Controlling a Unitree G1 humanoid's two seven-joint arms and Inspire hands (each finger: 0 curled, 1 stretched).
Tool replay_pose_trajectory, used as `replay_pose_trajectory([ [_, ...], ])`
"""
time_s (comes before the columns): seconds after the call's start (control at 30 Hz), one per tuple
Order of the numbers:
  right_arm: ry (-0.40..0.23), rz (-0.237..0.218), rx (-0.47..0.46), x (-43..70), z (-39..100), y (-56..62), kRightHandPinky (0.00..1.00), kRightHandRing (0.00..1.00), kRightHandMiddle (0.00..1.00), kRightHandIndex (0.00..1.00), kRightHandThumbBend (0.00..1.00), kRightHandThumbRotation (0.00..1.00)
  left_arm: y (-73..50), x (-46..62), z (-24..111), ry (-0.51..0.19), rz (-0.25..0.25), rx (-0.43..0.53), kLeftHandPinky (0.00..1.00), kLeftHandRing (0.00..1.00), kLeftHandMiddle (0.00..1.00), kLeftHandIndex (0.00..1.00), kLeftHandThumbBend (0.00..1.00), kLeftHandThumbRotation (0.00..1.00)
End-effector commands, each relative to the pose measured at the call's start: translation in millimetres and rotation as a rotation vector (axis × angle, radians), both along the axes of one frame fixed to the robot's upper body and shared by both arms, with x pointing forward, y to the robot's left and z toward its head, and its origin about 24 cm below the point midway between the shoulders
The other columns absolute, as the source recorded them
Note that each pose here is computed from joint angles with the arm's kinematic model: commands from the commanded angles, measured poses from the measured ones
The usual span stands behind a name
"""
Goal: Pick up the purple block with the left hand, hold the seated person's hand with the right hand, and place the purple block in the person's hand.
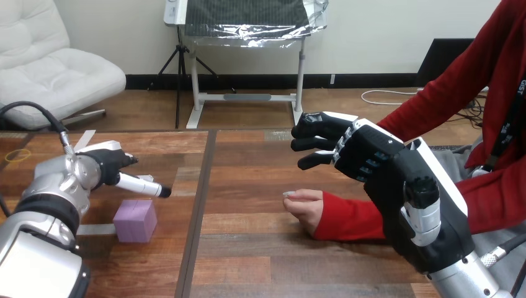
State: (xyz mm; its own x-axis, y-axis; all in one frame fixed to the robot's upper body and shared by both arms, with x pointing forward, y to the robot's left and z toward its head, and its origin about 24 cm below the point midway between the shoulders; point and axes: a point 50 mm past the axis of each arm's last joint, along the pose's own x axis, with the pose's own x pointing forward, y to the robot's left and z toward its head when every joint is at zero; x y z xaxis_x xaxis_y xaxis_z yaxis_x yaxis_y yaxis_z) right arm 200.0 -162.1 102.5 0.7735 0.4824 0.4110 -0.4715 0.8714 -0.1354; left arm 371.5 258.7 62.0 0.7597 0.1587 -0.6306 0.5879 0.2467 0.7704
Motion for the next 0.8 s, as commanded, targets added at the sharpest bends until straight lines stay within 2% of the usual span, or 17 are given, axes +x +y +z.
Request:
replay_pose_trajectory([
  [0.0, -0.066, -0.016, 0.027, 6.7, 11.6, -1.9, 0.67, 0.75, 0.77, 0.76, 0.94, 1.0, -5.5, 16.7, 33.9, -0.12, -0.06, 0.055, 0.93, 0.99, 0.99, 0.96, 0.81, 0.57],
  [0.77, -0.065, -0.019, 0.025, 7.7, 11.0, -2.1, 0.67, 0.75, 0.77, 0.76, 0.94, 1.0, -1.5, 17.8, 44.0, -0.213, -0.059, -0.027, 0.86, 0.94, 0.93, 0.91, 0.76, 0.58],
])
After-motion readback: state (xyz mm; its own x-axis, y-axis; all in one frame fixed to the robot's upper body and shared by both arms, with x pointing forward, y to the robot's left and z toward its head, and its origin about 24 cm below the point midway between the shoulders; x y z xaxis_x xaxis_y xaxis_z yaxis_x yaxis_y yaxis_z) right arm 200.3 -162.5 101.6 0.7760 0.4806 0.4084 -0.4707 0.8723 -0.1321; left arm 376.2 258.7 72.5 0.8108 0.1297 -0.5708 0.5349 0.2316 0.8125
